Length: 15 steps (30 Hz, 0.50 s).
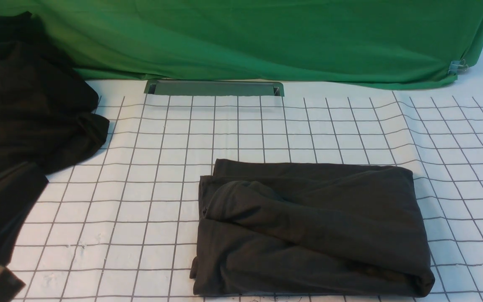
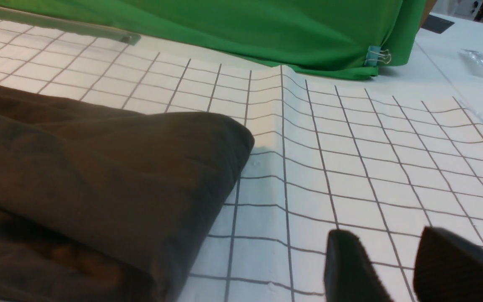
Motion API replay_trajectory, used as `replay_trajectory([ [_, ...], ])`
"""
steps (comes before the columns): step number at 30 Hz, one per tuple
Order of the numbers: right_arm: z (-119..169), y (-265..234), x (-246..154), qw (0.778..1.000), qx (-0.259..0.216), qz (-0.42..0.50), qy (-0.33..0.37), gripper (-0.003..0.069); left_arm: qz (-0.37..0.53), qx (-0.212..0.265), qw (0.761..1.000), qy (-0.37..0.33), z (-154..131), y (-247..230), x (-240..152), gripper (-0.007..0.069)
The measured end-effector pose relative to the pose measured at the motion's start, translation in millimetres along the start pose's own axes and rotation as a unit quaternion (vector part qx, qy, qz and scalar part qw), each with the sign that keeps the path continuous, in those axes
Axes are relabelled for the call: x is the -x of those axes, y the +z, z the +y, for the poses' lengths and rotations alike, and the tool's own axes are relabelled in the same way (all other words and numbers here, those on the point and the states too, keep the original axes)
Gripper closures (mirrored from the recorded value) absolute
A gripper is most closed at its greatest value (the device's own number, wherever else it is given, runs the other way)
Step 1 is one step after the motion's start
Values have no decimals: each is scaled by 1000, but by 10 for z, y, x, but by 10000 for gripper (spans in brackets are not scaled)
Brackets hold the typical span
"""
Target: Fold a long-sleeved shirt over a white checkered tablecloth.
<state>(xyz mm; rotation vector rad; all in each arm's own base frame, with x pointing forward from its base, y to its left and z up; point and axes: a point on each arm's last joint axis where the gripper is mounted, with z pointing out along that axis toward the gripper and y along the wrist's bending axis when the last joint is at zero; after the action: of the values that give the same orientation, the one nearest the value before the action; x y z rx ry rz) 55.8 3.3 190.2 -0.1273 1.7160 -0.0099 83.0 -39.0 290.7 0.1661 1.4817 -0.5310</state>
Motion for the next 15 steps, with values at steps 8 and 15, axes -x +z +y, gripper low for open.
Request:
replay_trajectory([
  [8,0,0,0,1000,0,0,0,421,45,-1,998,39,4,-4,-93,608],
  [15,0,0,0,1000,0,0,0,421,49,15,997,61,45,-63,-144,608],
])
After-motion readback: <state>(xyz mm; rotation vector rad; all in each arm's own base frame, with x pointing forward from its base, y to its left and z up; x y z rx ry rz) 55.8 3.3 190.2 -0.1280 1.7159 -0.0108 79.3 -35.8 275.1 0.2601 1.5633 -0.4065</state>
